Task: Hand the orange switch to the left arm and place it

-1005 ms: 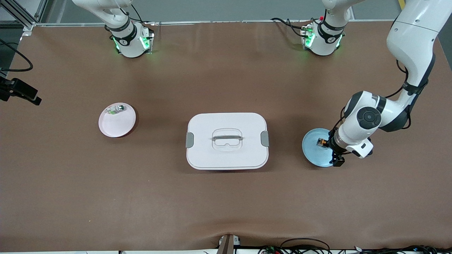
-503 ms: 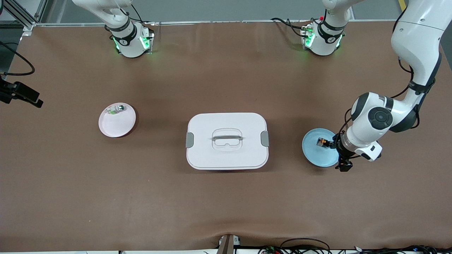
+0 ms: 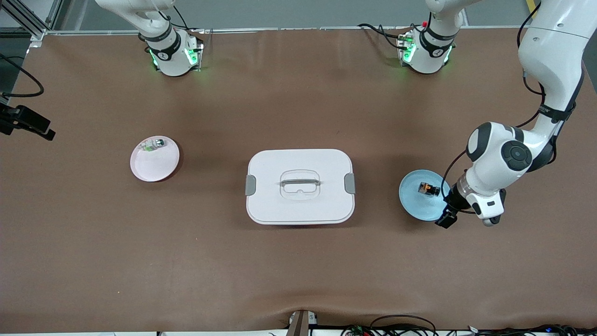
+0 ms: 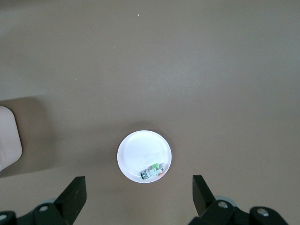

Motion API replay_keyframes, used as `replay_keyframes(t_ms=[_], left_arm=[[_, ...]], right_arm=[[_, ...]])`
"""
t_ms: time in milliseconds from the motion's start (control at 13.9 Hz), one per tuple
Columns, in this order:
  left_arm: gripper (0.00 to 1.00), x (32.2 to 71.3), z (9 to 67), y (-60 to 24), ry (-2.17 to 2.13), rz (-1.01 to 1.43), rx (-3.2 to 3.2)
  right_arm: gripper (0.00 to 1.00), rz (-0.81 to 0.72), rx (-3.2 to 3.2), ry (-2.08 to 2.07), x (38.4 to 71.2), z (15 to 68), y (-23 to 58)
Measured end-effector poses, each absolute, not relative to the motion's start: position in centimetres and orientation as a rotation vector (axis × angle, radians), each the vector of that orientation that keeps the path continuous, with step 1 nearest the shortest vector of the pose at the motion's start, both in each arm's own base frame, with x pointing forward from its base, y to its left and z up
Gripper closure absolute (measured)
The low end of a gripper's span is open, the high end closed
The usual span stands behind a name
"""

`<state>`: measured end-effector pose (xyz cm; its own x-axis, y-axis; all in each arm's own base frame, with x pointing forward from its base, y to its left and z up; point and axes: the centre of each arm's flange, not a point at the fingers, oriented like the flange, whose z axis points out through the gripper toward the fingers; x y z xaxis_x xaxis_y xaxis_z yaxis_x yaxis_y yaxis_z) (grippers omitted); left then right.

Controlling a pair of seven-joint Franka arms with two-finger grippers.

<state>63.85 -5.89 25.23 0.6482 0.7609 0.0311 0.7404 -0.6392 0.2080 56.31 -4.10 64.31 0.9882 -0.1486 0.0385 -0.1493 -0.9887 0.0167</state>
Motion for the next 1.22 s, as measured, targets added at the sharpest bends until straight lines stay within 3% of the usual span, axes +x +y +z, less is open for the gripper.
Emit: replay_keyframes(t_ms=[503,1221], left_arm=[[0.0,62.2,24.6,-3.9,0.428,0.164,2.927],[0.0,60.6,31.8,-4.1,-0.065,0.264,3.035]], right_arm=[[0.0,0.003,3.158,-0.229,55.8,64.4,-3.4],[0.0,-0.02,3.174,-0.165,56.1,63.9,-1.1]])
